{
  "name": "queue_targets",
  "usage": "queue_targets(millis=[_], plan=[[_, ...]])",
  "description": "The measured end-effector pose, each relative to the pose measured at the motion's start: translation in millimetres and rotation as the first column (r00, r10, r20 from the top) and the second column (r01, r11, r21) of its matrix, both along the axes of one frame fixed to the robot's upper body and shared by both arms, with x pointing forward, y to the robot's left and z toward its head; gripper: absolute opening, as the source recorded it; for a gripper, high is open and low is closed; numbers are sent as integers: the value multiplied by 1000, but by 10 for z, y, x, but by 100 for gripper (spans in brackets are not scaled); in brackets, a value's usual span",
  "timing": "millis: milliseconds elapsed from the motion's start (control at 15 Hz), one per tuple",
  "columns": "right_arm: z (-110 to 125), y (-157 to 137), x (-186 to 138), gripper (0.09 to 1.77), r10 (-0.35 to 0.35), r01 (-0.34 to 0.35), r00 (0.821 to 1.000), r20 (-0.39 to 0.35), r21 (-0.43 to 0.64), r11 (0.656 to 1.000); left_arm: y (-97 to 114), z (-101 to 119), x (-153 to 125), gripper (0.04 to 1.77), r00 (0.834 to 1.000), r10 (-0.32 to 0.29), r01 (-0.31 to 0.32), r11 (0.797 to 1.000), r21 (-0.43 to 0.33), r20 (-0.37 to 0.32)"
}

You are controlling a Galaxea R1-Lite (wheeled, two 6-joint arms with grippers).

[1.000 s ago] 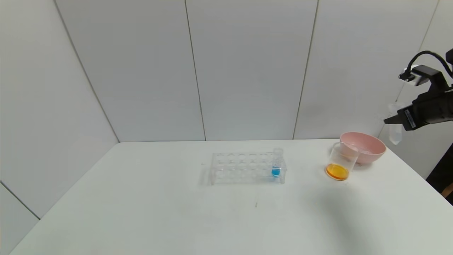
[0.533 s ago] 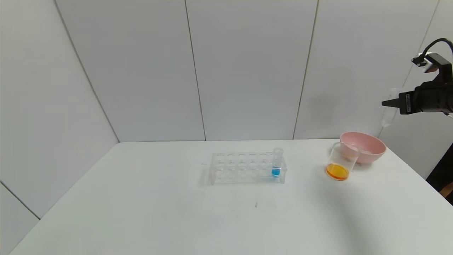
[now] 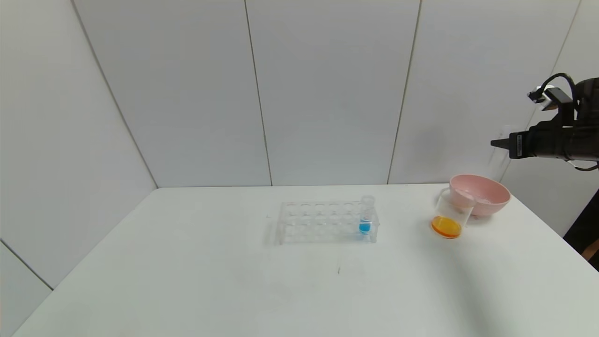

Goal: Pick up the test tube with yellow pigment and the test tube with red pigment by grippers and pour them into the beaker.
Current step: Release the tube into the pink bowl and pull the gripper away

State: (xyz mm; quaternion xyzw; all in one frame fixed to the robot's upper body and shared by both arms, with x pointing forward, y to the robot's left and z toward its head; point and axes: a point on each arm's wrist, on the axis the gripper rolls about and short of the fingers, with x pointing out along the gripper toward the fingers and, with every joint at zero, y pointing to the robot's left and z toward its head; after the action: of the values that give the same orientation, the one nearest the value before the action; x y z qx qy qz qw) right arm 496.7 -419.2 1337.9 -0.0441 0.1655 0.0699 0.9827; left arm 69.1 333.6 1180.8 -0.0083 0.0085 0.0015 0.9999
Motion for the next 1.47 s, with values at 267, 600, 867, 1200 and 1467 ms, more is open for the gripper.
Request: queue_targets(millis=[267,600,867,1200,1467], plan=[[-300,-51,108,50,-3,4,998,57,-12,1000,0,0,0,172,1000,0,0,1000,0,0],[-657,-107,124,50,-18,18,999,46,-5,1000,0,0,0,172,1000,0,0,1000,0,0],[-790,-183,139,50,-30,31,999,31,-2,1000,0,0,0,172,1000,0,0,1000,0,0],[-836,-224,129,50,-41,40,999,15,5,999,0,0,0,172,1000,0,0,1000,0,0],[-839,-226,133,50,-40,40,999,17,2,999,0,0,0,172,1000,0,0,1000,0,0]])
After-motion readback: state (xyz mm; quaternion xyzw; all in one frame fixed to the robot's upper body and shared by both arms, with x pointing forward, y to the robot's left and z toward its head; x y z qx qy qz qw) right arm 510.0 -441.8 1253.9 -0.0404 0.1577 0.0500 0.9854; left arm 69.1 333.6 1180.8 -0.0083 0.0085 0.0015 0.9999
